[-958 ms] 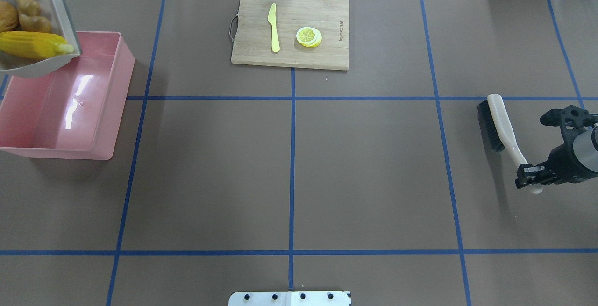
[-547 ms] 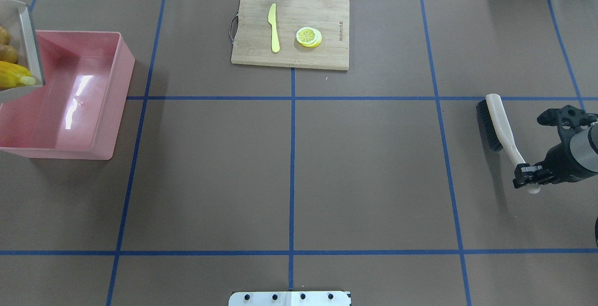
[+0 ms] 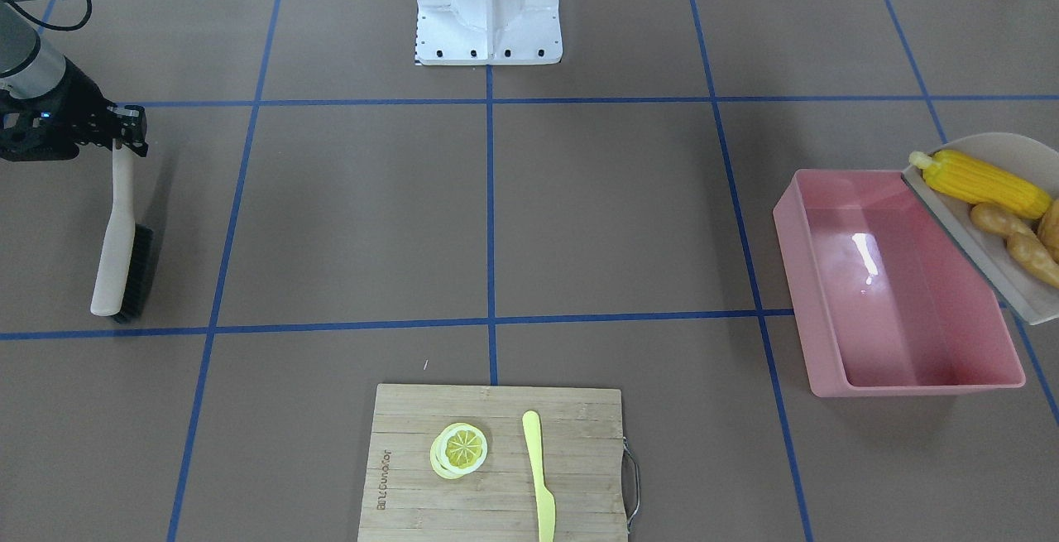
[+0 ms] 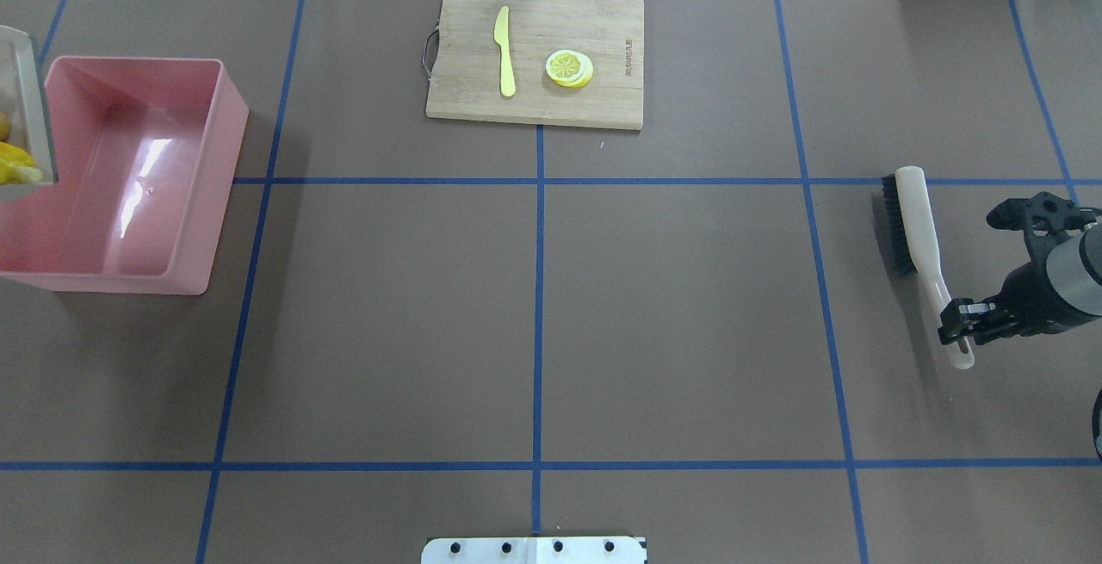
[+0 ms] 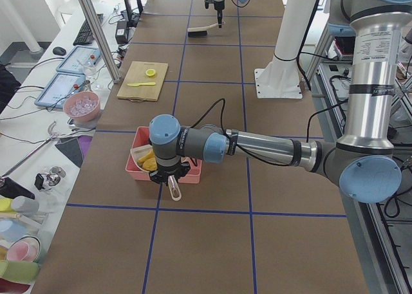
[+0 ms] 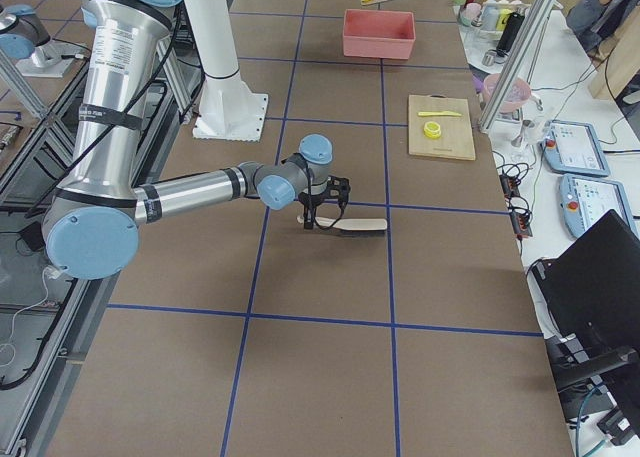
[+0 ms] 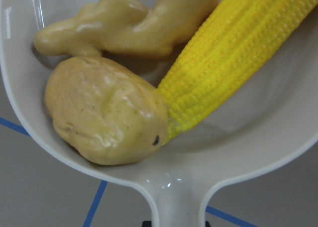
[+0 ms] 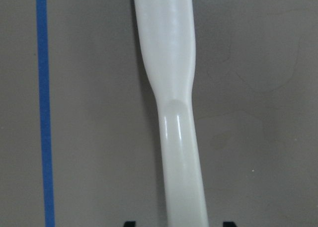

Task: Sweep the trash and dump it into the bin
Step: 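Tilt the dustpan into the pink bin with the left gripper while the right lowers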

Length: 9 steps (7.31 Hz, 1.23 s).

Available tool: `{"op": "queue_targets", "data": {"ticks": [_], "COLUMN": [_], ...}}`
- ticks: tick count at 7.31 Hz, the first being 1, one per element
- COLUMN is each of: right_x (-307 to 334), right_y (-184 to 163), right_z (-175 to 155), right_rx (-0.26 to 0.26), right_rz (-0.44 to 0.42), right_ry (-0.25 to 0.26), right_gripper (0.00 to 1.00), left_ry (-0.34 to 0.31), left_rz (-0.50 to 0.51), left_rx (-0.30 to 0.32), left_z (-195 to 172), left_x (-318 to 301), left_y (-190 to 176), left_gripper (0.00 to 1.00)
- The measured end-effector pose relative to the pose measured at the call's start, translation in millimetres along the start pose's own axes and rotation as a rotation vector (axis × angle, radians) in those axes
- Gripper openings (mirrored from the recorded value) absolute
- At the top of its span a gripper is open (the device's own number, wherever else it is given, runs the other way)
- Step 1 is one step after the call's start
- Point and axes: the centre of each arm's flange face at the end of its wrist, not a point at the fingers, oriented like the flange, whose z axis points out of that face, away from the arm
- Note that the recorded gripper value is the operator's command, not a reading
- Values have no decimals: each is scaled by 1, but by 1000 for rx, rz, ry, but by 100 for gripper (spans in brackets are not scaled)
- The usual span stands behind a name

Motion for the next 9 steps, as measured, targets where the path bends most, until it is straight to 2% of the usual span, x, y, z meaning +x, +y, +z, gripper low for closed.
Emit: {"op": "queue_targets", "data": {"ticks": [2,5,7,9], "right_x": [0,4,37,108], "right_y": [0,-4,-22,-49], "right_z": [0,-4,-18,-36], "right_rx": [1,11,55,108], "right_rz": [-1,-12,-52,-112], "right_ry": [0,1,21,67], "right_gripper": [100,100,100,100], "left_ry": [-47,-48,-61,-57], "left_rz": [17,58,90,114], "left_rx": [-122,-266,-392,-528], "left_z": [-11,-7,-11,-14], "left_x": [4,7,9,8], "left_y": [-14,-50,-78,-103], "left_gripper": [0,0,0,0]}}
